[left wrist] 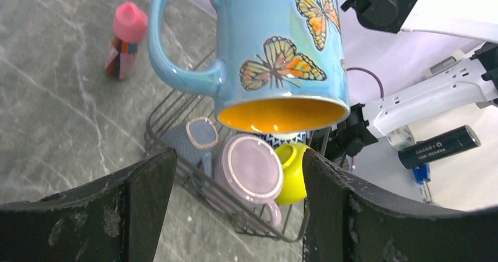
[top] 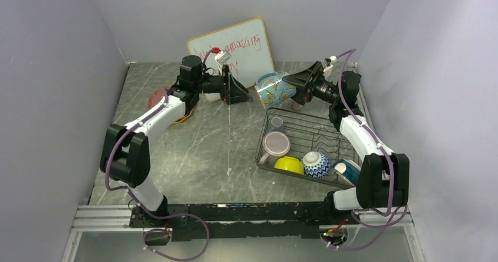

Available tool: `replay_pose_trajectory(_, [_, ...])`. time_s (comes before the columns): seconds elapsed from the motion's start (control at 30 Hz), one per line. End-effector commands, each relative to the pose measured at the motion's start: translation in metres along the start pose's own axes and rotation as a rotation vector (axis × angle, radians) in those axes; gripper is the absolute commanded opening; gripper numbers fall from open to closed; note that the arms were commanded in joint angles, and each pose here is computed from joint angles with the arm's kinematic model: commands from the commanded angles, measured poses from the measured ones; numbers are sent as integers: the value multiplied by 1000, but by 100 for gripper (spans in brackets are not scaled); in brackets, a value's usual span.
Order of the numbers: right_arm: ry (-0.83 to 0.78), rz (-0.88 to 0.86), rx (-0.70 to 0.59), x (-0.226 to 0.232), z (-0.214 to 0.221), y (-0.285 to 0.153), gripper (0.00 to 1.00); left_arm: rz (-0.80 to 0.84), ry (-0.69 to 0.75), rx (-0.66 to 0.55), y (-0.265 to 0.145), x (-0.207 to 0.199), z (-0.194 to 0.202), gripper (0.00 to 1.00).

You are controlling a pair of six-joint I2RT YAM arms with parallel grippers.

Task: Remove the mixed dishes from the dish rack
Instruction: Place the cup at the center of the board.

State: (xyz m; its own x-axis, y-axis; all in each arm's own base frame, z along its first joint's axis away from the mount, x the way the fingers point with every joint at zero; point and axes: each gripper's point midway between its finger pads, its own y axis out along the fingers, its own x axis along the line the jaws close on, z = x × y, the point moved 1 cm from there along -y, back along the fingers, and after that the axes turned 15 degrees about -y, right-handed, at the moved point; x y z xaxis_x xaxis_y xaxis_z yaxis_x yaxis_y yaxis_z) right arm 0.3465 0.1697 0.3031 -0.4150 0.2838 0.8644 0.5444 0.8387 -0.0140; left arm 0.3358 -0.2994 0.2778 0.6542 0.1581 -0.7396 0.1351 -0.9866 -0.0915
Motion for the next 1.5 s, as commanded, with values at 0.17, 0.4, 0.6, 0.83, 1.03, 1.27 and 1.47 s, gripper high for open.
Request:
replay_pose_trajectory(0.17, [-38,-163,9,42,-2,0,0,92,187,-92,17,-8,-24,82])
replay_pose_trajectory(0.4, [-15,-164,34,38,7,5,0,112,220,-60,27,-14,-17,78])
replay_pose_trajectory(0.6, [-5,-157,48,35,12,9,0,151,258,-50,31,-19,-12,69])
replay_pose_trajectory(0.83, [7,-175,51,34,19,13,0,230,252,-73,35,-27,-4,65])
replay_pose_trajectory(1.03, [25,-222,21,37,26,13,0,266,227,-92,44,-31,7,63])
replay_pose_trajectory(1.27, [40,-213,30,31,34,16,0,285,185,-122,47,-31,8,53])
replay_pose_trajectory(1.47, [25,-204,35,29,34,18,0,302,180,-122,46,-35,9,20])
